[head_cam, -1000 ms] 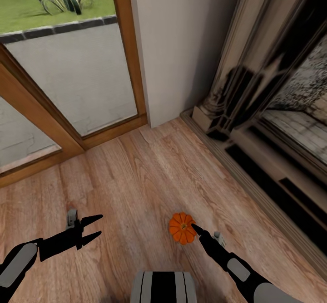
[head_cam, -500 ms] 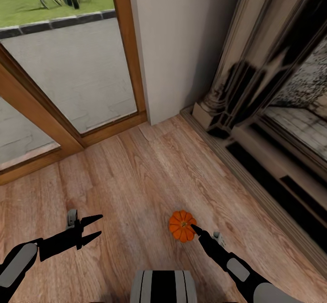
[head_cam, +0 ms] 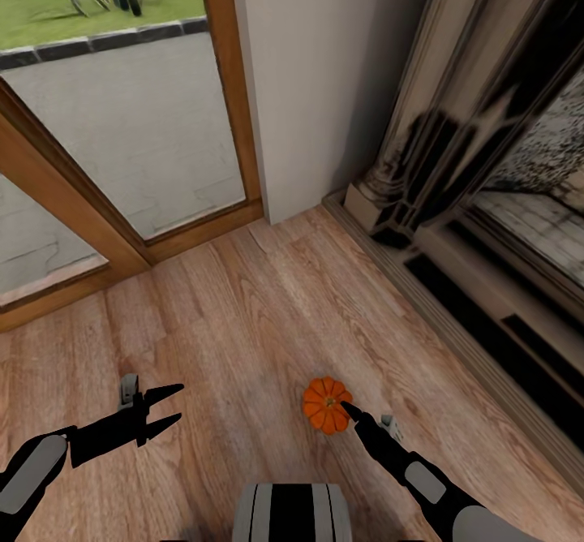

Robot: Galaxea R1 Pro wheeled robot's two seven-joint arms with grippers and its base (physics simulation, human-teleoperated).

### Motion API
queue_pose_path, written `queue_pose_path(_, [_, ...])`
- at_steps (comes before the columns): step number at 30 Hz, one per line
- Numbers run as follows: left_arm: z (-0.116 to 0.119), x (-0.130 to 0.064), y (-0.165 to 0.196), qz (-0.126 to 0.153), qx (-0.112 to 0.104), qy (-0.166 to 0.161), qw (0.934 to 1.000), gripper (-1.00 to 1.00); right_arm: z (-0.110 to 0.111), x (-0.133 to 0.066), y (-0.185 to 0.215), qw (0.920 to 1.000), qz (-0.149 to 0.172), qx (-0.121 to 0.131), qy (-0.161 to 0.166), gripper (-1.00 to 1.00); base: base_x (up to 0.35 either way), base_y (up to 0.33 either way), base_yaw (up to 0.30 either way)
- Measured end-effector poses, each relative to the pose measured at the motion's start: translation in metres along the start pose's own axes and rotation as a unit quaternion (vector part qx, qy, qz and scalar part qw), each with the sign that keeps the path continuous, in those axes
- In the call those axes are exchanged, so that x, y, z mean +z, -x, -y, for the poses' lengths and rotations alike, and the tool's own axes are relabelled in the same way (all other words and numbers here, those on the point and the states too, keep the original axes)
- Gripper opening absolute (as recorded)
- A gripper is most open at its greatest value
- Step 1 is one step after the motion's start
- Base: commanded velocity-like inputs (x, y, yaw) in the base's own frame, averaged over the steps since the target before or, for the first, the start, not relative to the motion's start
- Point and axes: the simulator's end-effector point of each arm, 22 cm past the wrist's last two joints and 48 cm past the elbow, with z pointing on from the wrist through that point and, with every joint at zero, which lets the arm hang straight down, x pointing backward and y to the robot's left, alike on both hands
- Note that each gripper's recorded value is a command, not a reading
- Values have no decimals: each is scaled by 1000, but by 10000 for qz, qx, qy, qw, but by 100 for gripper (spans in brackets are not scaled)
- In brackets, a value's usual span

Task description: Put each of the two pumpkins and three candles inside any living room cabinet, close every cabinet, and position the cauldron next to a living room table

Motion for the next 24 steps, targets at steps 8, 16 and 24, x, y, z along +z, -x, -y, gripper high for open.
queue_pose_path(8, [0, 0, 0, 4, 0, -3, 10000, 100, 0, 0, 0, 10000, -2, 0, -2, 100, 59, 41, 0])
queue_pose_path(16, [0, 0, 0, 5, -1, -2, 10000, 100, 0, 0, 0, 10000, -2, 0, -3, 100, 58, 1, 0])
queue_pose_path(24, [-4, 1, 0, -3, -34, 22, 10000, 100, 4, 1, -2, 10000, -21, 15, -35, 100, 2, 0, 0])
